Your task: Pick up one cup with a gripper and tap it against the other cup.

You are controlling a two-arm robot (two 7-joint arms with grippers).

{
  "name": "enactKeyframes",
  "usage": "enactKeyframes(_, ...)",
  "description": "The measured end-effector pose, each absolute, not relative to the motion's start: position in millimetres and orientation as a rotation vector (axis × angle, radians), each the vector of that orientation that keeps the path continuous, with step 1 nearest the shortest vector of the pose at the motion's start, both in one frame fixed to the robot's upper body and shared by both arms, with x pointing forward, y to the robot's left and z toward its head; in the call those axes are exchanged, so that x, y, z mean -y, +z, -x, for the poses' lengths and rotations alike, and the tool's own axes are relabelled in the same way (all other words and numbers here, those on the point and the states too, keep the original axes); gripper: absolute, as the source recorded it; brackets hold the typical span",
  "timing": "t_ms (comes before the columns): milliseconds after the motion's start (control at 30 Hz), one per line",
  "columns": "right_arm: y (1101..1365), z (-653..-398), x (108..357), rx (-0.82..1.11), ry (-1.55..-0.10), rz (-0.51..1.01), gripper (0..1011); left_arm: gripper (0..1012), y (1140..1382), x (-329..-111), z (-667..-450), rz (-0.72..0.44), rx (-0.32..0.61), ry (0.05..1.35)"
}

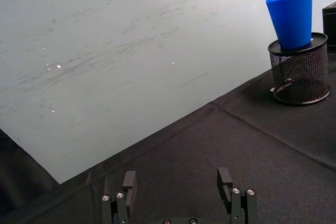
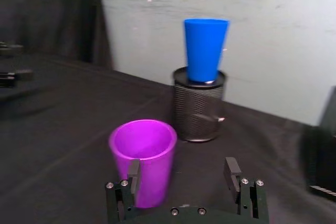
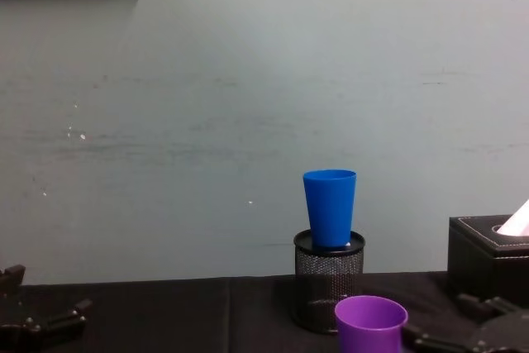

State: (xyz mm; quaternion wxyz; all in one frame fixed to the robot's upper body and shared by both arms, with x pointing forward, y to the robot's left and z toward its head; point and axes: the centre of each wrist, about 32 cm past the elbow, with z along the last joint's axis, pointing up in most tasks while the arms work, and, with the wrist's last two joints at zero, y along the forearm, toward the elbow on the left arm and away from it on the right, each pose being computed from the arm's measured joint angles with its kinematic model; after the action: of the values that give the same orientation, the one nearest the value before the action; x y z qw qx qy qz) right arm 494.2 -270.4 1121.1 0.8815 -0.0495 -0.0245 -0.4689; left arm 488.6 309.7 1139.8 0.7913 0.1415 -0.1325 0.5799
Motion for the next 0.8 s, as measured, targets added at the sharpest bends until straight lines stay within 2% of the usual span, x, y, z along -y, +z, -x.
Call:
enactKeyframes(367, 1116, -497, 263, -0.006, -0.918, 0.091, 1002, 1000, 1140, -310, -489, -0.304, 0.285, 1.248)
enactKeyframes(800, 1113, -519, 240, -0.004, -0.882, 0.07, 1003, 1000, 1140, -310, -489, -0.304, 0.285, 1.248)
